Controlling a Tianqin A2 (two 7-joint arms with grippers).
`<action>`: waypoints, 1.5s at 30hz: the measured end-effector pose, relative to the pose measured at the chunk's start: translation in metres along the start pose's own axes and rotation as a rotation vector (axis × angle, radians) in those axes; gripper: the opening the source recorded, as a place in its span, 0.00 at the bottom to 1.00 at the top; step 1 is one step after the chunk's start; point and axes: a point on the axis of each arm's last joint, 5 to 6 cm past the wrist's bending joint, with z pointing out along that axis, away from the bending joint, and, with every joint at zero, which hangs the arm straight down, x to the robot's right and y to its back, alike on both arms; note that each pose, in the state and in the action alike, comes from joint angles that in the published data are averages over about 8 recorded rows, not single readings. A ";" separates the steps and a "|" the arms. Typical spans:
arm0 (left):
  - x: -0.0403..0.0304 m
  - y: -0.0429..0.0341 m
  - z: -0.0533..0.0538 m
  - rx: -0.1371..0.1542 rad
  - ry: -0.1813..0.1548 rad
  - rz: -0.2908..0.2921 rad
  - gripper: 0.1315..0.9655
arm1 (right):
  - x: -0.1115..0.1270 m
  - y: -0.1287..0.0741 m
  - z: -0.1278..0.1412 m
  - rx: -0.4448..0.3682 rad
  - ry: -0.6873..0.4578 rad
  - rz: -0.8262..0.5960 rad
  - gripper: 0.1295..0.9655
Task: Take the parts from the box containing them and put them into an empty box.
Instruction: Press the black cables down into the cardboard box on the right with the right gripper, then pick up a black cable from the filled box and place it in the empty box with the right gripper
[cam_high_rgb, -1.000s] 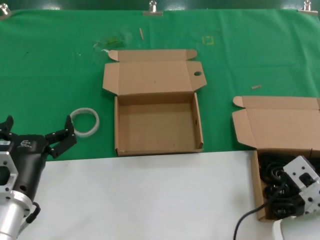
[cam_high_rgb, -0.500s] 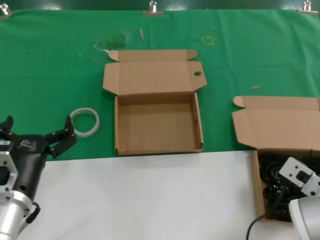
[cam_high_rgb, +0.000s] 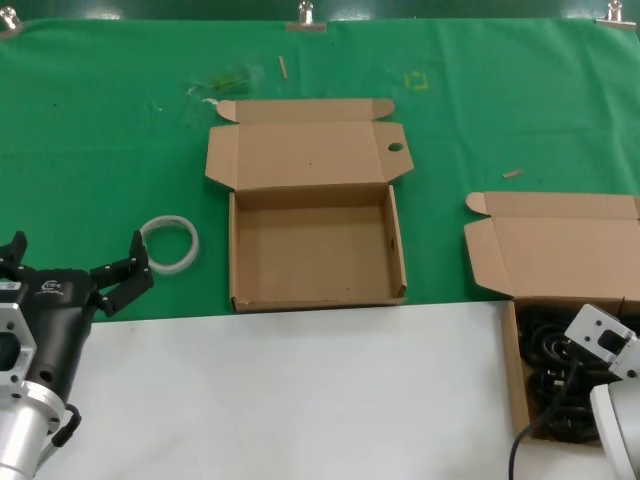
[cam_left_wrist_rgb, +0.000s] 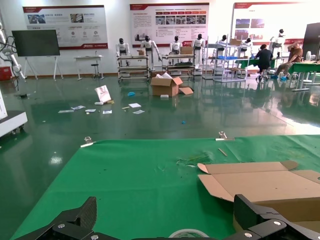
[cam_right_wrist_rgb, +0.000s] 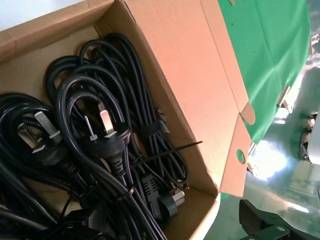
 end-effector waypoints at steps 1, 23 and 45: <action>0.0000 0.0000 0.000 0.000 0.000 0.000 1.00 | 0.000 -0.001 0.000 0.002 0.000 0.000 0.97; 0.0000 0.0000 0.000 0.000 0.000 0.000 1.00 | 0.001 0.008 0.002 0.001 0.000 -0.013 0.64; 0.0000 0.0000 0.000 0.000 0.000 0.000 1.00 | 0.013 0.016 -0.005 0.005 0.033 -0.013 0.18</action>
